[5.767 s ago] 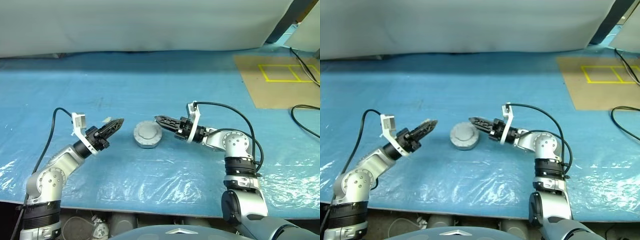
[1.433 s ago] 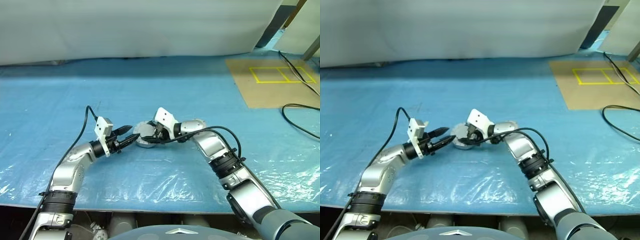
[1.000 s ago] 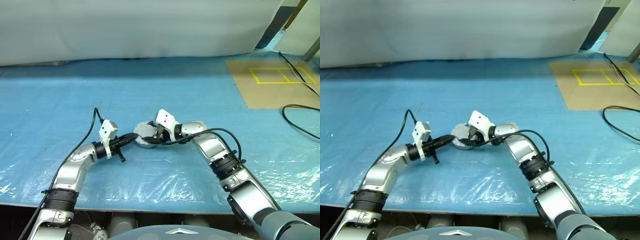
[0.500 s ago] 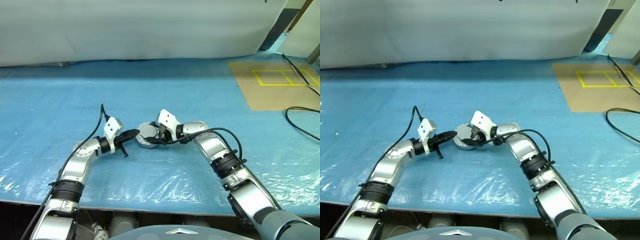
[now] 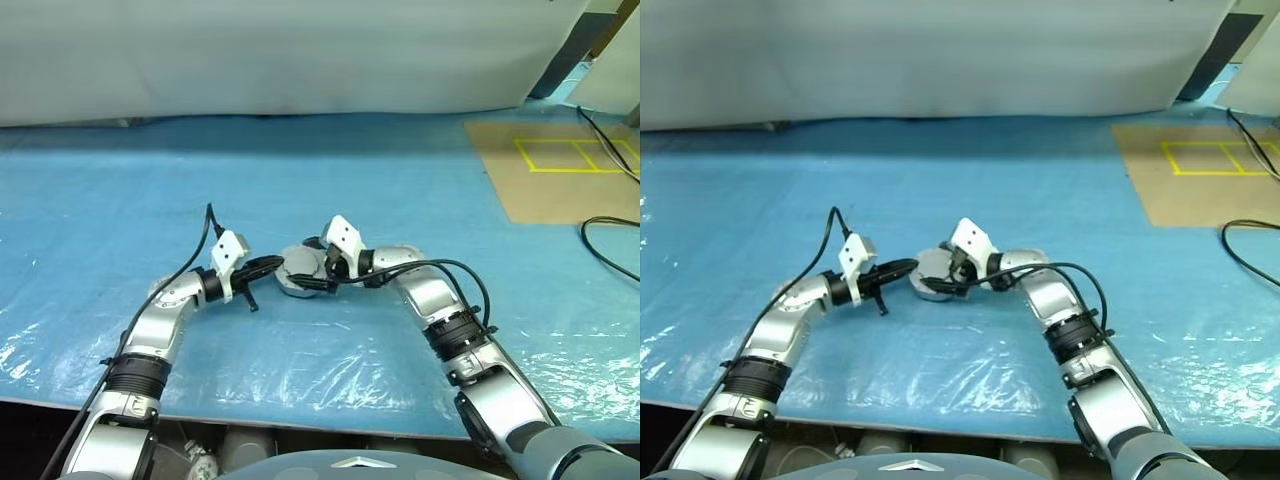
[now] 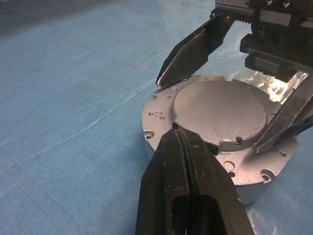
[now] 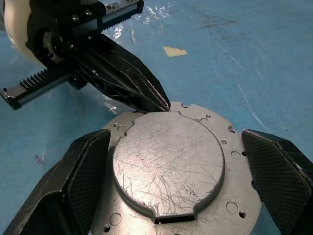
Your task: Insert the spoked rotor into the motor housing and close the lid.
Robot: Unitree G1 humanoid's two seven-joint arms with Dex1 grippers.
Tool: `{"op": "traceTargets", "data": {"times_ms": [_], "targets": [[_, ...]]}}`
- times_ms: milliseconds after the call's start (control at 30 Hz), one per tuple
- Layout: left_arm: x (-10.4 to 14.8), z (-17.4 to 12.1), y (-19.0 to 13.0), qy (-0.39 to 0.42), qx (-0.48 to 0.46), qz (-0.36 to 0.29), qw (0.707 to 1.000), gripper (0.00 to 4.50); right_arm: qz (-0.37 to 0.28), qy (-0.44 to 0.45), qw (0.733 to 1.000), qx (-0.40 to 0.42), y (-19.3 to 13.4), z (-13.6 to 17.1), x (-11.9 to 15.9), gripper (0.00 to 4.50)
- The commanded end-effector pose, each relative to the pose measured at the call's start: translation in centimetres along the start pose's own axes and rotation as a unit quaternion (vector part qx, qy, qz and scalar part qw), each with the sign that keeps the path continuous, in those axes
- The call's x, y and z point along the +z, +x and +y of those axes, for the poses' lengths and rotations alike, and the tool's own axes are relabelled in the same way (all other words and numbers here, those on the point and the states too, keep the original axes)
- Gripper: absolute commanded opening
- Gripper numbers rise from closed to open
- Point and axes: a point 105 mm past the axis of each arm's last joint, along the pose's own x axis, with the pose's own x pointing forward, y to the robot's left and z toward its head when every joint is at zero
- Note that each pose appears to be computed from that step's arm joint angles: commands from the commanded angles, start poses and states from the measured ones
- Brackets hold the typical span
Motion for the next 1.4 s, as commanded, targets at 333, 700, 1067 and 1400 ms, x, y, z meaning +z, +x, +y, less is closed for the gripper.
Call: {"op": "traceTargets", "data": {"times_ms": [333, 700, 1067, 1400], "targets": [[-1.8, -0.7, 0.2, -0.016, -0.014, 0.032, 0.999, 0.00, -0.051, 0.099, 0.993, -0.036, -3.2, -1.8, 1.6, 4.49], [-2.2, -1.1, -0.3, -0.020, -0.014, 0.037, 0.999, 0.00, -0.029, 0.417, 0.908, 0.027, -4.1, 0.4, -2.5, 4.49], [-2.1, -0.7, -0.2, -0.016, -0.007, 0.037, 0.999, 0.00, -0.045, 0.458, 0.888, 0.016, -1.7, 0.5, -2.4, 4.31], [-2.3, -1.0, -0.2, -0.017, -0.009, 0.037, 0.999, 0.00, -0.050, 0.468, 0.882, 0.012, -2.4, 0.5, -3.2, 1.84]]}}
